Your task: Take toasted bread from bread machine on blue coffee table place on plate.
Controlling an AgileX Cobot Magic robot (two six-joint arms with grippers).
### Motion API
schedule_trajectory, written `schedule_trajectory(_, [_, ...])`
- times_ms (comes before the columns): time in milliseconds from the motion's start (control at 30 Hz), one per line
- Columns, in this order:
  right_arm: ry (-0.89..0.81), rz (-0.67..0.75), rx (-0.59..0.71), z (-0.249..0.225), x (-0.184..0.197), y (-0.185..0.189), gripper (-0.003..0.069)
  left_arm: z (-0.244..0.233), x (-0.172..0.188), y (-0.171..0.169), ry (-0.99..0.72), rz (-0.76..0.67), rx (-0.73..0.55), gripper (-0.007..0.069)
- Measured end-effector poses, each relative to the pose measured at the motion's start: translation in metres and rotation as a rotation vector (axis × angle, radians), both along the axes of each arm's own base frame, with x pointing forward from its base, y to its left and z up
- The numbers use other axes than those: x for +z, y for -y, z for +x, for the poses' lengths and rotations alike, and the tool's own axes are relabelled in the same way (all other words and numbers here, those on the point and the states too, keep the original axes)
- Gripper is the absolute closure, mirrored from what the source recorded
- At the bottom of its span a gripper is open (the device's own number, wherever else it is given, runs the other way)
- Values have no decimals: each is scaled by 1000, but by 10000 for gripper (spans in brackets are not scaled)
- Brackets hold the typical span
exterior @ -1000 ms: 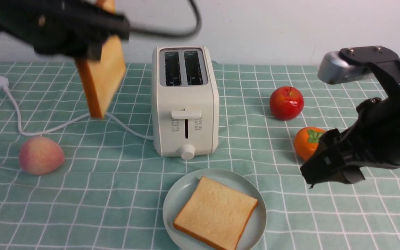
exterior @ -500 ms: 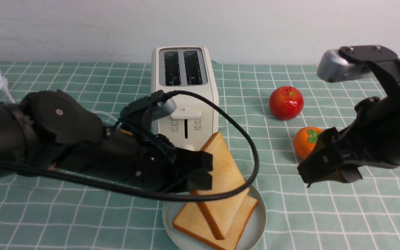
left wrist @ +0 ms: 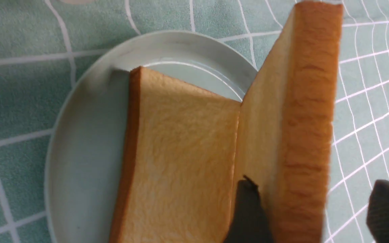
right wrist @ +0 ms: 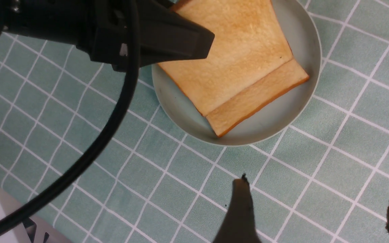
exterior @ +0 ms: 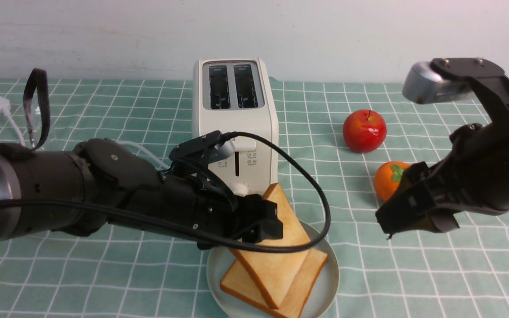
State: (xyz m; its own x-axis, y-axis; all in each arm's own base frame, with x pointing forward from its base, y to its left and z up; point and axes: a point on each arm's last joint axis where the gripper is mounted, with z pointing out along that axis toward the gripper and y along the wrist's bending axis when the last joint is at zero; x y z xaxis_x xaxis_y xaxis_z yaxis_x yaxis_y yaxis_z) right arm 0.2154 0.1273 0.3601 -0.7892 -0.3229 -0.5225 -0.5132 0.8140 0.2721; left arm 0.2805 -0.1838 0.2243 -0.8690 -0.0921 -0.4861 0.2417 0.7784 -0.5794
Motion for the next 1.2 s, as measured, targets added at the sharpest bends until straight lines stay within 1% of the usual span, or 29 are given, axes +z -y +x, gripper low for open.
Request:
schedule_trajectory(33, [0, 1, 0, 0, 0, 0, 123, 0, 2, -1, 16, 14, -1, 47])
schedule_trajectory(100, [-1, 3, 0, 0, 0, 0, 134, 0, 7, -6, 53, 47, 2, -11])
schedule_trajectory(133, [-1, 3, 0, 0, 0, 0, 150, 0, 10, -11, 70, 68, 4, -31])
schedule_trajectory(200, [-2, 5, 0, 0, 0, 0, 186, 2, 14, -21, 91, 105, 9, -38])
schedule_trajectory(233, [-3, 7, 0, 0, 0, 0, 192, 3, 14, -24, 90, 108, 18, -38])
schedule_trajectory(333, [-11, 27, 1, -1, 1, -2, 305, 11, 17, -56, 103, 207, 56, -27])
schedule_trajectory(367, [-10, 31, 3, -1, 1, -2, 363, 15, 16, -73, 77, 237, 96, -13])
schedule_trajectory(467, [1, 37, 18, -1, 2, -3, 519, 15, 12, -103, -44, 251, 168, 43])
schedule_trajectory(500, [2, 52, 22, -1, 2, -4, 587, 13, 11, -114, -101, 244, 198, 70])
schedule_trajectory(567, [1, 80, 25, -1, 4, -7, 652, 10, 12, -125, -162, 231, 227, 128])
schedule_trajectory(600, [-1, 95, 25, -1, 4, -8, 661, 9, 13, -127, -171, 229, 228, 143])
schedule_trajectory(667, [12, 152, 23, 1, 7, -12, 678, -1, 24, -131, -202, 218, 205, 267])
schedule_trajectory(733, [50, 170, 22, 6, 8, -14, 679, -10, 37, -129, -185, 196, 189, 364])
schedule_trajectory(800, [94, 170, 24, 12, 6, -16, 679, -22, 55, -122, -151, 151, 164, 474])
schedule_trajectory(867, [119, 168, 22, 18, 4, -17, 679, -35, 70, -112, -108, 110, 118, 566])
schedule_trajectory(900, [127, 169, 18, 20, 4, -18, 679, -43, 78, -104, -80, 91, 81, 612])
schedule_trajectory(933, [130, 167, 19, 22, 3, -18, 679, -50, 82, -98, -57, 80, 47, 639])
schedule_trajectory(1067, [138, 116, 21, 24, -1, -16, 679, -92, 97, -77, 7, 51, -110, 639])
schedule_trajectory(1133, [117, 84, 1, 23, -3, -13, 679, -118, 100, -74, 32, 42, -175, 639])
schedule_trajectory(1167, [116, 82, -2, 23, -3, -12, 679, -119, 99, -74, 25, 44, -180, 639])
schedule_trajectory(1200, [101, 57, -46, 20, -2, -7, 679, -141, 100, -78, 44, 30, -202, 639])
